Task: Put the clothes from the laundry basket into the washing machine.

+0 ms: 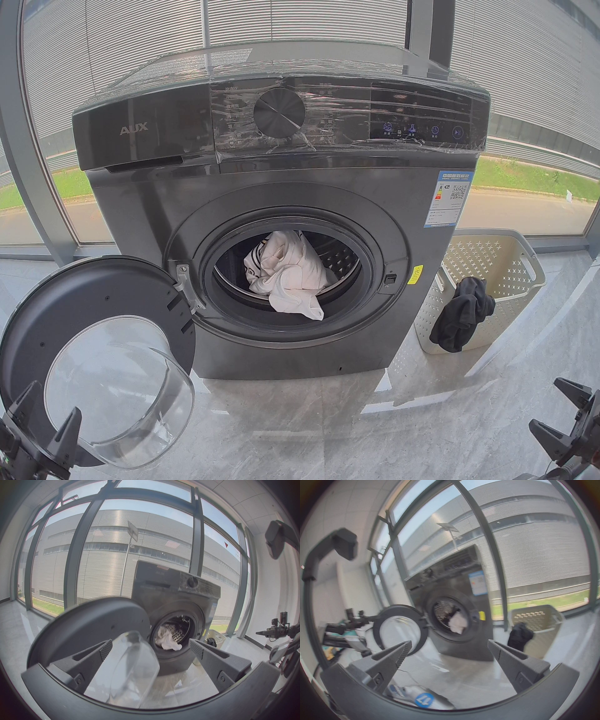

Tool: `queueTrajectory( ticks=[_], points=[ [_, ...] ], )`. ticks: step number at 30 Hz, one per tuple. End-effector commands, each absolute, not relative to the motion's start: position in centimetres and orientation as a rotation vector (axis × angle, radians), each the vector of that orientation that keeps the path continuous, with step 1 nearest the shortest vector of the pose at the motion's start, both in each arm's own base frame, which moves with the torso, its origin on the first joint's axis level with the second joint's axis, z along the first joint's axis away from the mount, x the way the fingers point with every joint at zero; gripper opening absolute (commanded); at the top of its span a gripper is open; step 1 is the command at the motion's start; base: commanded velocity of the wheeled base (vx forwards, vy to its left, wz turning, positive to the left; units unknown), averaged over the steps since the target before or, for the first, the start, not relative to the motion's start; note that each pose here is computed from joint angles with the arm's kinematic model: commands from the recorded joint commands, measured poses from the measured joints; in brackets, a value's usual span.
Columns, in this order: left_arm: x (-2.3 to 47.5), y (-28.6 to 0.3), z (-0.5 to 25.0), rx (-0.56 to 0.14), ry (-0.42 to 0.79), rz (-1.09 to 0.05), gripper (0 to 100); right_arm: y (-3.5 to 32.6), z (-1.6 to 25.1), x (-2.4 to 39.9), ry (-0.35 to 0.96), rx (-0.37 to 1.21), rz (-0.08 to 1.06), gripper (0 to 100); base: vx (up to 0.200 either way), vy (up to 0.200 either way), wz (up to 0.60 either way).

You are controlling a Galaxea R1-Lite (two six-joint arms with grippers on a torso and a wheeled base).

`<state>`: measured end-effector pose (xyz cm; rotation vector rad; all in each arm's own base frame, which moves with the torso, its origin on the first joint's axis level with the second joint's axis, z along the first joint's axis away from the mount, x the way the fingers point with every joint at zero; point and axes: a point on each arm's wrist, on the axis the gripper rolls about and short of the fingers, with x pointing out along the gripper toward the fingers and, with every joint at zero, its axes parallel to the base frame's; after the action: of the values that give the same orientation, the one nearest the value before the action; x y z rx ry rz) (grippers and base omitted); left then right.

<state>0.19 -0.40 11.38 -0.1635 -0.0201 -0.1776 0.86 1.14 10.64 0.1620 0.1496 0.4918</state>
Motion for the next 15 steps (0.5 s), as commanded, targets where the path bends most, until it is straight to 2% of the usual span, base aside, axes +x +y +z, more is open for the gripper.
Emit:
queueTrajectory(
  ticks=[1,3,4,6,7,8,10,11,15],
  points=[
    [-2.33,-0.26,8.27,-0.154,-0.057,-0.129,100,1.27,8.30,-1.52,0.067,-0.024,0.017,100,0.000,0.000,0.00],
    [-2.31,-0.10,8.33,-0.156,-0.072,-0.060,100,1.25,8.27,-1.53,0.066,-0.042,-0.105,100,0.000,0.000,0.00],
    [-2.31,-0.09,8.33,-0.156,-0.073,-0.055,100,1.27,8.31,-1.55,0.063,-0.044,-0.112,100,0.000,0.000,0.00],
    [-2.31,0.06,8.35,-0.170,-0.079,0.010,100,1.63,8.18,-1.86,0.012,-0.076,-0.195,100,0.000,0.000,0.00],
    [-2.31,0.08,8.35,-0.175,-0.080,0.018,100,1.71,8.11,-1.92,0.003,-0.081,-0.176,100,0.000,0.000,0.00],
    [-2.31,0.08,8.35,-0.176,-0.080,0.018,100,1.79,8.09,-2.00,-0.007,-0.083,-0.108,100,0.000,0.000,0.00],
    [-2.31,0.07,8.35,-0.173,-0.080,0.013,100,1.81,8.10,-2.14,-0.011,-0.075,0.102,100,0.000,0.000,0.00],
    [-2.31,0.06,8.35,-0.171,-0.079,0.010,100,1.68,8.13,-2.17,-0.005,-0.074,0.158,100,0.000,0.000,0.00],
    [-2.31,0.04,8.35,-0.171,-0.079,0.001,100,1.55,8.21,-1.76,0.046,-0.060,0.181,100,0.000,0.000,0.00]
  ],
)
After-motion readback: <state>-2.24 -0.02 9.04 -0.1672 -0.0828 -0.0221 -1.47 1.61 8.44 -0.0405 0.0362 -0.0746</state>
